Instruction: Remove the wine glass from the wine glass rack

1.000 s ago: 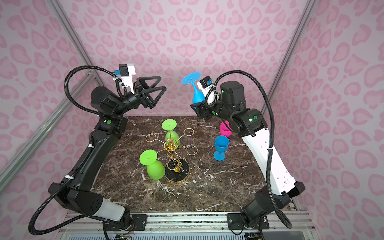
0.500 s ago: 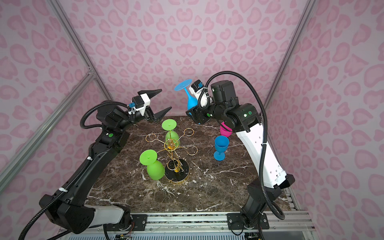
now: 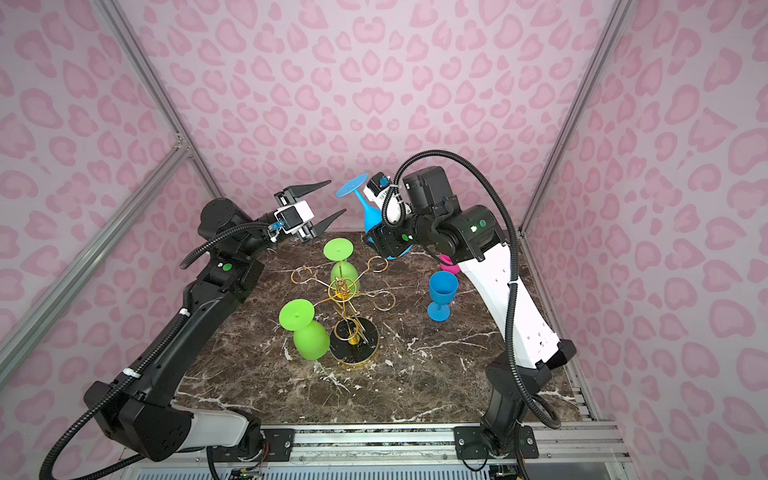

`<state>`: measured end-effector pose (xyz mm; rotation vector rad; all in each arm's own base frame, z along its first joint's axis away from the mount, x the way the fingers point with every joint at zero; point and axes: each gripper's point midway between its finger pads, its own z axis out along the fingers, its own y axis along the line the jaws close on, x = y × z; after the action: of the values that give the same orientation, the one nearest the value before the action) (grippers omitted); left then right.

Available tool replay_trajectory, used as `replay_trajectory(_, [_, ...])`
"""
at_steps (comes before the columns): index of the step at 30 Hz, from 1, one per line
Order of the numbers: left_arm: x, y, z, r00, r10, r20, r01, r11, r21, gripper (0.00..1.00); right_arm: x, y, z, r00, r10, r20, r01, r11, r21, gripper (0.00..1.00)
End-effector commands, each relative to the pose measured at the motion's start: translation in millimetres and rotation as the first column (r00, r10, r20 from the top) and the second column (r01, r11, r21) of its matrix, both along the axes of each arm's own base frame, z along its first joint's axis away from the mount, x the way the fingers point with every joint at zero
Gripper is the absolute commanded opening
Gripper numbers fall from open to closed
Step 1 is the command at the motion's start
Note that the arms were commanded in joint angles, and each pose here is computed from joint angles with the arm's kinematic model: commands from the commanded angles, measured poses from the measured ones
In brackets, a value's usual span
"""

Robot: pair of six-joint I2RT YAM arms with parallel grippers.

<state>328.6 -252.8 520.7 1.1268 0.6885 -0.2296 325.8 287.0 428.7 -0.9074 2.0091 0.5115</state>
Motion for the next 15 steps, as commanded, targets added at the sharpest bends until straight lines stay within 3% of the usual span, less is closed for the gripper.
replay_trajectory(1, [-2.1, -0.4, 8.4, 0.998, 0.005, 0.068, -0.005, 1.0, 0.001, 0.58, -2.4, 4.2, -3.4, 1.0, 0.021, -0.008, -0.021, 1.0, -0.007, 0.39])
replay_trajectory(12, [-1.5, -3.9, 7.2, 0.998, -0.007, 0.063, 0.006, 1.0, 0.004, 0.37, -6.6, 17.9, -11.8, 0.998, 0.055, -0.035, -0.055, 0.998, -0.007, 0.36])
replay_trajectory(15, [0.9, -4.3, 4.7, 0.998, 0.001, 0.06, -0.002, 1.0, 0.01, 0.27, -6.5, 21.4, -10.5, 0.997, 0.061, -0.038, -0.06, 0.998, 0.009, 0.35])
